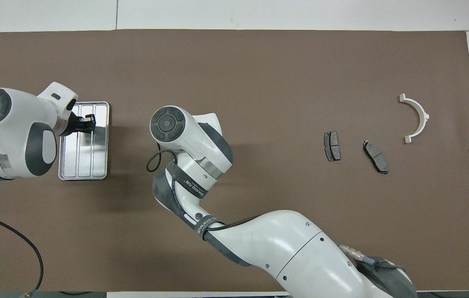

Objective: Place bearing gear from tray to pile

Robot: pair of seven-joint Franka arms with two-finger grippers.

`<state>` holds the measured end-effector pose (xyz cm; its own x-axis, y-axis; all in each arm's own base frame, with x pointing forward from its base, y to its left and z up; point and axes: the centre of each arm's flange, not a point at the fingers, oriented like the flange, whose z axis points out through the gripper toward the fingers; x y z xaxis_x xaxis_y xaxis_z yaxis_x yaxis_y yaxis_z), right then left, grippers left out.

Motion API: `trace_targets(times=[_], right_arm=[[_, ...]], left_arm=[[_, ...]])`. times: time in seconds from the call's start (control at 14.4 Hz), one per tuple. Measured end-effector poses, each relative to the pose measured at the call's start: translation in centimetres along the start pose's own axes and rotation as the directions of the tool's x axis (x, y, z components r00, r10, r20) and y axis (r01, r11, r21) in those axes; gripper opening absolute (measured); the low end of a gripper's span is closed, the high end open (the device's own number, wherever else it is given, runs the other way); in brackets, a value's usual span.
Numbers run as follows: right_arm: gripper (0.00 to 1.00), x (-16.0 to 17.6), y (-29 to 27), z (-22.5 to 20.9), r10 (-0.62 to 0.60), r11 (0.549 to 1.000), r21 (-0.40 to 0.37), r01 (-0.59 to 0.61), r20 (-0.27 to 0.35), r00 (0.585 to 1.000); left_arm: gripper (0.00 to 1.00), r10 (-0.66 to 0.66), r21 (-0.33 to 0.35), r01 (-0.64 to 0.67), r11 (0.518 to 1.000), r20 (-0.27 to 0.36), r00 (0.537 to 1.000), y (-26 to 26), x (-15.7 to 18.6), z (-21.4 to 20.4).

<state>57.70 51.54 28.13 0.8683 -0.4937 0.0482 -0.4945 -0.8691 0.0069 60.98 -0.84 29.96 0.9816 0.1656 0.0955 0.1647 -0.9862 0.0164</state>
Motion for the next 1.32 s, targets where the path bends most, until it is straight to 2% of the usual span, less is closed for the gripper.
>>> trace_targets(times=[0.21,0.28,0.42,0.56,0.63,0.84,0.97,1.18,1.32], right_arm=[[0.89,0.0,0.0,0.2,0.001,1.0,0.0,-0.001,0.001,1.0],[0.81,0.0,-0.1,0.0,0.001,1.0,0.003,-0.001,0.0,1.0],[0.76,0.0,-0.1,-0.2,0.002,1.0,0.006,-0.002,0.0,1.0],[0.51,0.2,-0.2,-0.6,0.004,1.0,0.014,-0.004,-0.002,1.0],[0.41,0.3,-0.1,-0.7,0.006,1.0,0.013,-0.006,0.0,1.0],[0.35,0.4,0.0,-0.7,0.009,1.0,0.01,-0.009,0.005,1.0],[0.35,0.4,0.0,-0.7,0.01,1.0,0.01,-0.01,0.006,1.0],[0.35,0.6,0.1,-0.7,0.014,1.0,0.009,-0.014,0.008,1.0],[0.35,2.8,1.1,-0.9,0.008,1.0,-0.016,-0.008,0.013,1.0]], left_arm=[[0.24,0.002,0.002,-0.002,1.0,0.012,1.0,0.1,-0.1,0.0],[0.24,0.002,0.004,-0.002,1.0,0.024,1.0,0.1,-0.1,-0.1],[0.24,0.003,0.011,-0.004,1.0,0.071,0.997,0.1,-0.3,-0.5],[0.24,0.003,0.018,-0.005,1.0,0.112,0.994,0.2,0.3,-2.6],[0.24,0.002,0.021,-0.005,1.0,0.13,0.992,0.3,0.7,-4.3],[0.24,-0.002,0.025,-0.002,1.0,0.156,0.988,0.1,0.6,-9.2],[0.24,-0.006,0.027,0.002,1.0,0.166,0.986,-0.3,-0.1,-11.7],[0.24,-0.011,0.028,0.006,1.0,0.171,0.985,-0.7,-0.4,-12.7],[0.24,0.006,0.025,-0.011,1.0,0.176,0.984,-0.5,-0.5,-12.6]])
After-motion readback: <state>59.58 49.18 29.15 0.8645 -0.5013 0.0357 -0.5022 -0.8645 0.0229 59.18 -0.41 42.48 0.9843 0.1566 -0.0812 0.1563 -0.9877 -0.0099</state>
